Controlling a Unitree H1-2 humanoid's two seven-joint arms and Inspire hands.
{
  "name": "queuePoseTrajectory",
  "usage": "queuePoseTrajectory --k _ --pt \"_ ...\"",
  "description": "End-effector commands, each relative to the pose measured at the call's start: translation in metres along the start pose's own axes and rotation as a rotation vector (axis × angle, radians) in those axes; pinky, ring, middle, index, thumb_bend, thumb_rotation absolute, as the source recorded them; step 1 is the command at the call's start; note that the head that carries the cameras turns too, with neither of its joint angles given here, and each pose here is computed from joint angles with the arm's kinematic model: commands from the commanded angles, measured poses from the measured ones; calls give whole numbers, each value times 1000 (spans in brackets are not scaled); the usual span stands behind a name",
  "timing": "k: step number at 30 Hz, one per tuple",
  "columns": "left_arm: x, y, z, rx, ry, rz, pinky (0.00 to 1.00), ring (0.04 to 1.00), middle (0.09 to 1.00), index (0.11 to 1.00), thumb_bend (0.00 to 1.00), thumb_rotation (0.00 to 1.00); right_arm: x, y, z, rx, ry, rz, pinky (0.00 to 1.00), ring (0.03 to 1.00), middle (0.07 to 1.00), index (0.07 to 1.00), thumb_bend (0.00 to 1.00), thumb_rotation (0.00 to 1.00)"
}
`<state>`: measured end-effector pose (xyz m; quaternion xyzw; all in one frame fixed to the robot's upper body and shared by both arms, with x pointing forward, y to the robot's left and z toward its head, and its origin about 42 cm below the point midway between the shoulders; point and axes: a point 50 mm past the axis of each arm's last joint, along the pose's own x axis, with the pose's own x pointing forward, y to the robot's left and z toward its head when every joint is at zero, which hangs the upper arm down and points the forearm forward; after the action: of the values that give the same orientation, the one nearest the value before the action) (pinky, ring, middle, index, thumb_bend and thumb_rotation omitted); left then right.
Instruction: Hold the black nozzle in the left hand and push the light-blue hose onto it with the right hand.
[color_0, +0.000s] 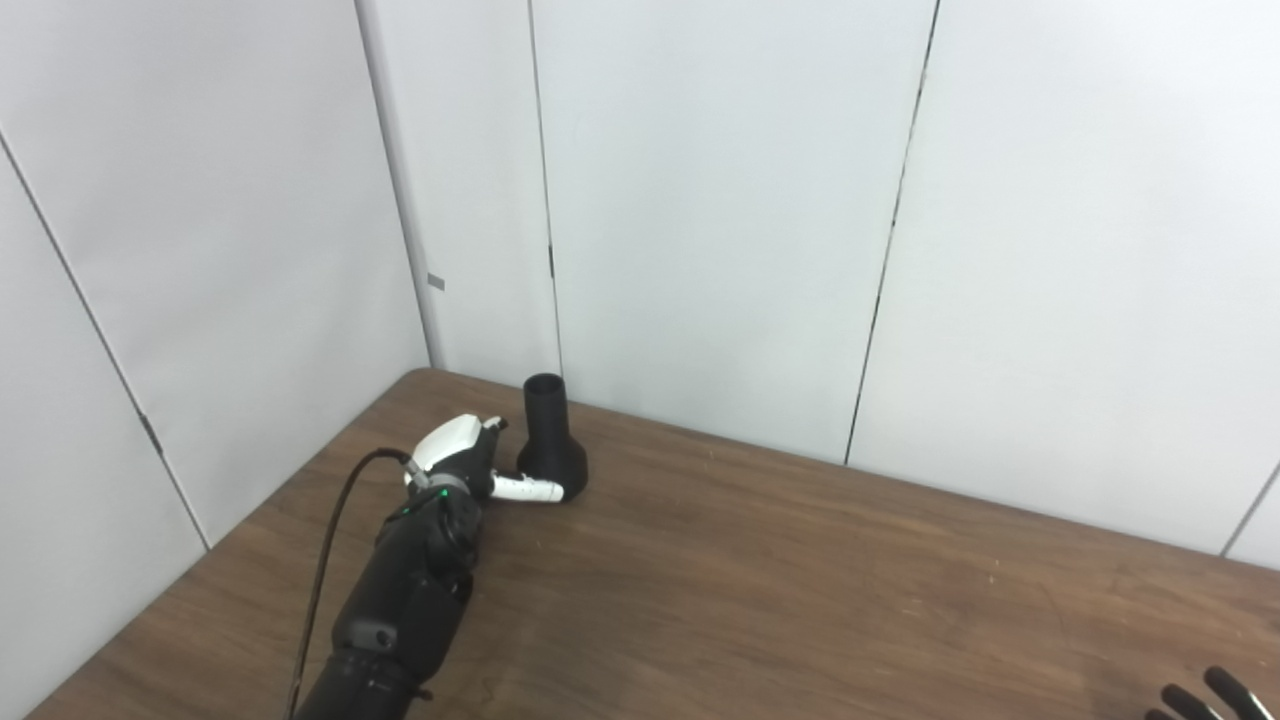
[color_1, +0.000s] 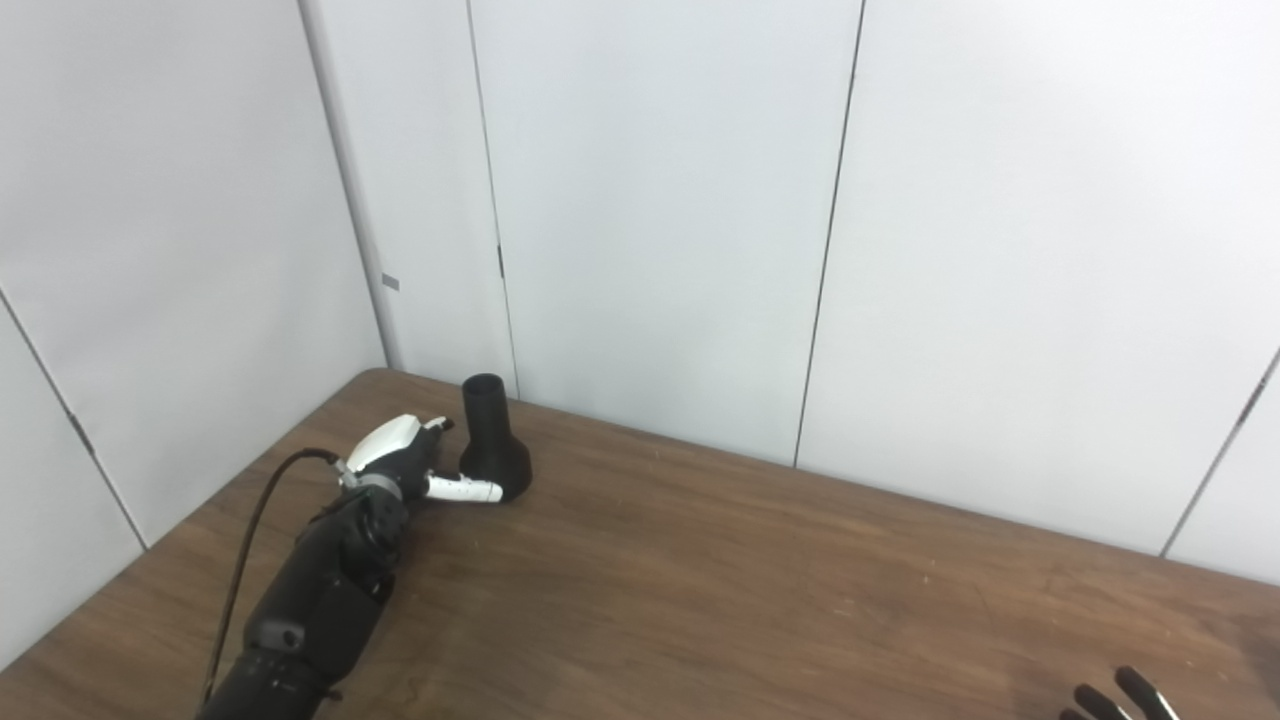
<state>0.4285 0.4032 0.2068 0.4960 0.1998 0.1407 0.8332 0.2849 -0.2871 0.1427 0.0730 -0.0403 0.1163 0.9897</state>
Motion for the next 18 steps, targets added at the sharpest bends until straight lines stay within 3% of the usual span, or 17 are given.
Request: queuePoseTrajectory --k 1,18 --pt "4 33 19 5 -56 91 1000 977 955 910 904 466 5 -2 17 -32 -76 10 743 860 865 944 495 1000" --pt "5 31 27 51 -93 90 1000 1000 969 901 958 467 4 -3 17 -42 -70 -1 744 856 859 940 531 991"
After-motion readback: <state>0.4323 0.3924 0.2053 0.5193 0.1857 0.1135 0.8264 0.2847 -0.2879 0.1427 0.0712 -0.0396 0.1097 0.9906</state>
